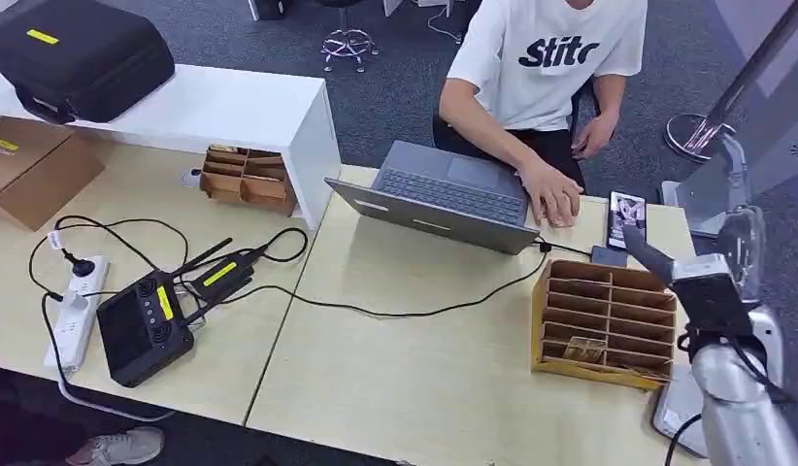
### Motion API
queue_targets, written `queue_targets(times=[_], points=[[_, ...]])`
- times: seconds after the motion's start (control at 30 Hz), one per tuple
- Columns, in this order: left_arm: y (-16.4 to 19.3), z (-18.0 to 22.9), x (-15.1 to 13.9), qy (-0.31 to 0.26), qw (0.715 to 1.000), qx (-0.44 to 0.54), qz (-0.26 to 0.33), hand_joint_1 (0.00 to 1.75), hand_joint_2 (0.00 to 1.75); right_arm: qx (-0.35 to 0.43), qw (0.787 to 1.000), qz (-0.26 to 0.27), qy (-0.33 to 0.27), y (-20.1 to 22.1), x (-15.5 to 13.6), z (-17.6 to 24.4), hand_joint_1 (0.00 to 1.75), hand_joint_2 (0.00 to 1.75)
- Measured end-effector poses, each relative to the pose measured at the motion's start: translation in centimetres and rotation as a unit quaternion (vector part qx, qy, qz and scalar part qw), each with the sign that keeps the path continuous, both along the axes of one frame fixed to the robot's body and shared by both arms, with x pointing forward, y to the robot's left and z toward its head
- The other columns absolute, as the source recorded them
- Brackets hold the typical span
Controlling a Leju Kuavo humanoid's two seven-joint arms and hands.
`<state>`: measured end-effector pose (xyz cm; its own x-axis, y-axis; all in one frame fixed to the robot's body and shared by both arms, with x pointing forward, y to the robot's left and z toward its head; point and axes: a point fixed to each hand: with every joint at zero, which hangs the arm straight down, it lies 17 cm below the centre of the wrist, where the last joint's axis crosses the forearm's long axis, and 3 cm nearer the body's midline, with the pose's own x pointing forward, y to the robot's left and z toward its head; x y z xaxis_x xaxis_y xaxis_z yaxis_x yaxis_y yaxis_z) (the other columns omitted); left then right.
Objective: Pass the card to the sensor for recognition and then transmit it.
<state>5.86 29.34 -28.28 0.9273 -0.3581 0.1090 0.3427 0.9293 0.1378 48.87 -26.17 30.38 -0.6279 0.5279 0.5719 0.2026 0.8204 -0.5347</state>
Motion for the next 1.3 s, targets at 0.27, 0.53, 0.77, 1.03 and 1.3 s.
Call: queue_targets(times=[0.27, 0.53, 0.77, 1.03, 1.3], points=[[0.2, 0.0, -0.2, 0.000, 1.000, 0.001, 0.023, 0.00, 1.75, 0.038, 0.997, -0.039, -0.063, -3.3, -6.5, 1.4, 0.00, 1.75], [0.3, 0.0, -0.3, 0.001, 1.000, 0.002, 0.030, 0.00, 1.75, 0.070, 0.993, -0.082, -0.053, -7.3, -7.5, 1.3, 0.00, 1.75], [0.4, -0.1, -0.5, 0.005, 1.000, 0.005, 0.015, 0.00, 1.75, 0.265, 0.953, -0.140, 0.032, -20.4, -5.3, -2.2, 0.00, 1.75], [0.6, -0.1, -0.7, 0.013, 1.000, 0.009, 0.004, 0.00, 1.75, 0.336, 0.889, -0.307, 0.055, -35.7, -8.5, -7.5, 0.00, 1.75], [0.6, -0.1, -0.5, 0.011, 1.000, 0.012, -0.004, 0.00, 1.75, 0.317, 0.807, -0.492, 0.075, -45.8, -15.5, -13.1, 0.00, 1.75]])
